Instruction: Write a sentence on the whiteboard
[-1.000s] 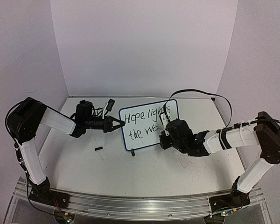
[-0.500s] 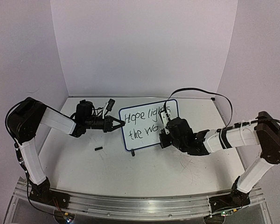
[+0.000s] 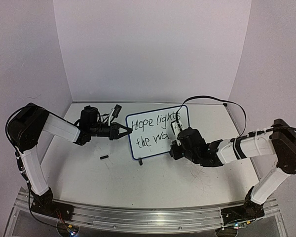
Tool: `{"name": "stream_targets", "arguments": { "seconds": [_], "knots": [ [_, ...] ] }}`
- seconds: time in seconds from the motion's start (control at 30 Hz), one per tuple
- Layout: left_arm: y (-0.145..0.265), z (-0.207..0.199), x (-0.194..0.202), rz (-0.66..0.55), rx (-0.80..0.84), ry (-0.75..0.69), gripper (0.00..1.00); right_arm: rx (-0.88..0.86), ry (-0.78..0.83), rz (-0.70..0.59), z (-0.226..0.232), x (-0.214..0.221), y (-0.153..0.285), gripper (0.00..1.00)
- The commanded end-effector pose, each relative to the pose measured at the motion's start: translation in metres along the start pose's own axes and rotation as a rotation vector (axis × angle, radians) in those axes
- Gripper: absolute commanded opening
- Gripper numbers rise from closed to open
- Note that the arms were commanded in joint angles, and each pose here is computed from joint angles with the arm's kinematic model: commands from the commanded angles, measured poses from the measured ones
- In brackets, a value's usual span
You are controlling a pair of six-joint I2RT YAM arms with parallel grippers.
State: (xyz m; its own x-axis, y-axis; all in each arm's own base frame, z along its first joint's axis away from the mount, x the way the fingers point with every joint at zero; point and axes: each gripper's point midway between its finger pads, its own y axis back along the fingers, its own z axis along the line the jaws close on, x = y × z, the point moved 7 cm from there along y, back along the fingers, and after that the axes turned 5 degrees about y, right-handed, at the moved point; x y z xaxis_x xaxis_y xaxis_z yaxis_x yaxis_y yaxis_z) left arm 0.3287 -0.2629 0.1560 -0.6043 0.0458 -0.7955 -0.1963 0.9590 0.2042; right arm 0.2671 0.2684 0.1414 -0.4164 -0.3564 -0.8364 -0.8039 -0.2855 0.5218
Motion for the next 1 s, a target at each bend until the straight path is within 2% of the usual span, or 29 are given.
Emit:
{"name": "stream_targets", "arguments": {
  "seconds": [0.0, 0.17, 0.97],
  "knots": [
    [-0.004, 0.009, 0.017, 0.064, -0.057, 0.009, 0.0, 0.045, -0.042, -0.043, -0.012, -0.014, 0.011, 0.0],
    [-0.004, 0.008, 0.017, 0.063, -0.059, 0.009, 0.0, -0.032, -0.068, -0.15, -0.013, -0.04, 0.032, 0.0],
    [-0.004, 0.007, 0.017, 0.063, -0.056, 0.004, 0.0, -0.004, -0.04, -0.102, -0.011, -0.034, 0.001, 0.0]
  ]
}}
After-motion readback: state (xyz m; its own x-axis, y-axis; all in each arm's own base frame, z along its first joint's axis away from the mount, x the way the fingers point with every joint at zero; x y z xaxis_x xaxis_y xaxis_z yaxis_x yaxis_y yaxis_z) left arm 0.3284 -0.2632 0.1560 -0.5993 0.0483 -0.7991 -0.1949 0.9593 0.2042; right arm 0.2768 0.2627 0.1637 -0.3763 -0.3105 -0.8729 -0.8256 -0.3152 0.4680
